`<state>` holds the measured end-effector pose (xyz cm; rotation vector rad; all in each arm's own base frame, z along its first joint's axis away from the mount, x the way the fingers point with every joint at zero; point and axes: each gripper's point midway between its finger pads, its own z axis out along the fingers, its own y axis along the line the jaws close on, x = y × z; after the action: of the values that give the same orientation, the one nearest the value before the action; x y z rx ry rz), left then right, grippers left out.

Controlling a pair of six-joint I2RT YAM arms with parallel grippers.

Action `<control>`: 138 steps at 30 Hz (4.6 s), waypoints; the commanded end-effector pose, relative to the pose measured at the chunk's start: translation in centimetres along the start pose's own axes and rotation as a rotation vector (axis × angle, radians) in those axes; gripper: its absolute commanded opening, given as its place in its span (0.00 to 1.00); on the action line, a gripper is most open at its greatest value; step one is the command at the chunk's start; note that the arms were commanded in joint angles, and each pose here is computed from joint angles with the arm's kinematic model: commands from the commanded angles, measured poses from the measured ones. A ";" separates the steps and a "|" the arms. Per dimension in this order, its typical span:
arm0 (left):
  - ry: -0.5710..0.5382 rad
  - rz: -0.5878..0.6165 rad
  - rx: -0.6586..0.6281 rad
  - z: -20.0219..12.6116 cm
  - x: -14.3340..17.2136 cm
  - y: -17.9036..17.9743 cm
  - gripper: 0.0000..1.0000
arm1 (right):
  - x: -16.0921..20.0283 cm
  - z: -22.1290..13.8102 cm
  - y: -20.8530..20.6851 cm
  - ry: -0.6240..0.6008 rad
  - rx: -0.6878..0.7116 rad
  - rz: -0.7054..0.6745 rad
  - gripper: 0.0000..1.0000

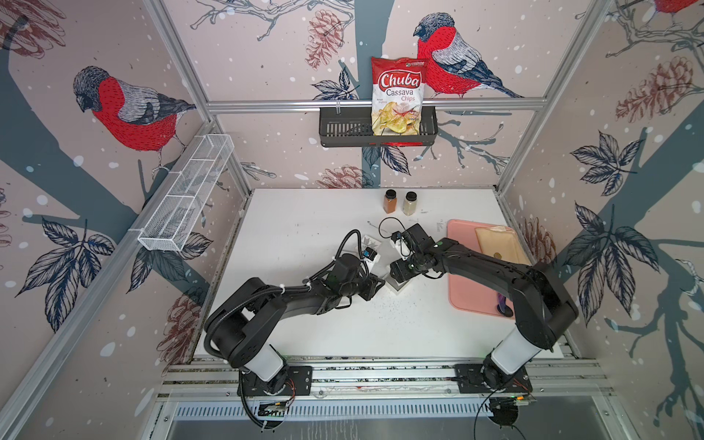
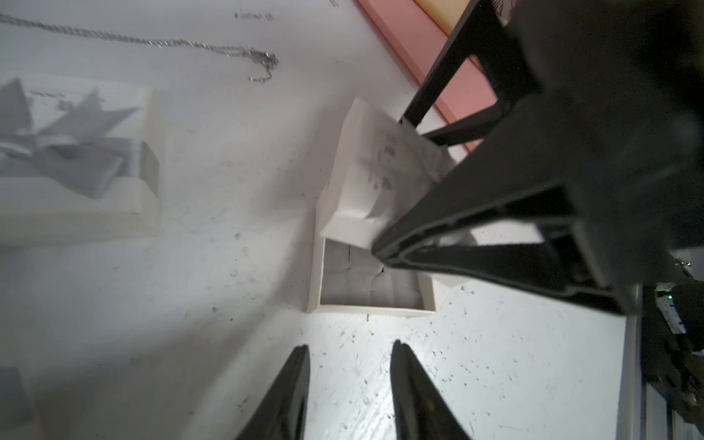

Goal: Take the necklace out of the lift-off lid jewelry box
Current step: Close the lid on the jewelry box.

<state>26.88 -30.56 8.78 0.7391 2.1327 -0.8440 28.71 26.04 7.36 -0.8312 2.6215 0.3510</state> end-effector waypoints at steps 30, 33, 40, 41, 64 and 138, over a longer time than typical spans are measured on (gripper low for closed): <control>-0.068 -0.077 -0.206 -5.6 0.5 5.8 0.47 | 1.2 1.5 0.6 0.093 0.044 -0.178 0.76; -0.071 -0.079 -0.199 -5.6 0.5 5.7 0.47 | 0.8 1.3 0.6 0.081 0.045 -0.185 0.76; -0.068 -0.082 -0.184 -5.4 0.6 5.6 0.47 | 0.1 1.4 0.7 0.070 0.030 -0.189 0.77; -0.067 -0.082 -0.182 -5.4 0.6 5.5 0.47 | 0.1 1.5 0.8 0.072 0.023 -0.189 0.77; 0.019 -0.048 -0.003 -0.7 3.7 1.7 0.44 | 1.4 1.9 1.4 0.117 -0.033 -0.160 0.79; 0.015 -0.096 0.068 2.5 -1.8 1.6 0.46 | 2.5 -3.5 0.0 -0.298 -0.337 0.575 0.48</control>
<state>30.61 -31.50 8.71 0.6454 2.1583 -0.9388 24.48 22.17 7.37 -0.1663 2.6131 0.8557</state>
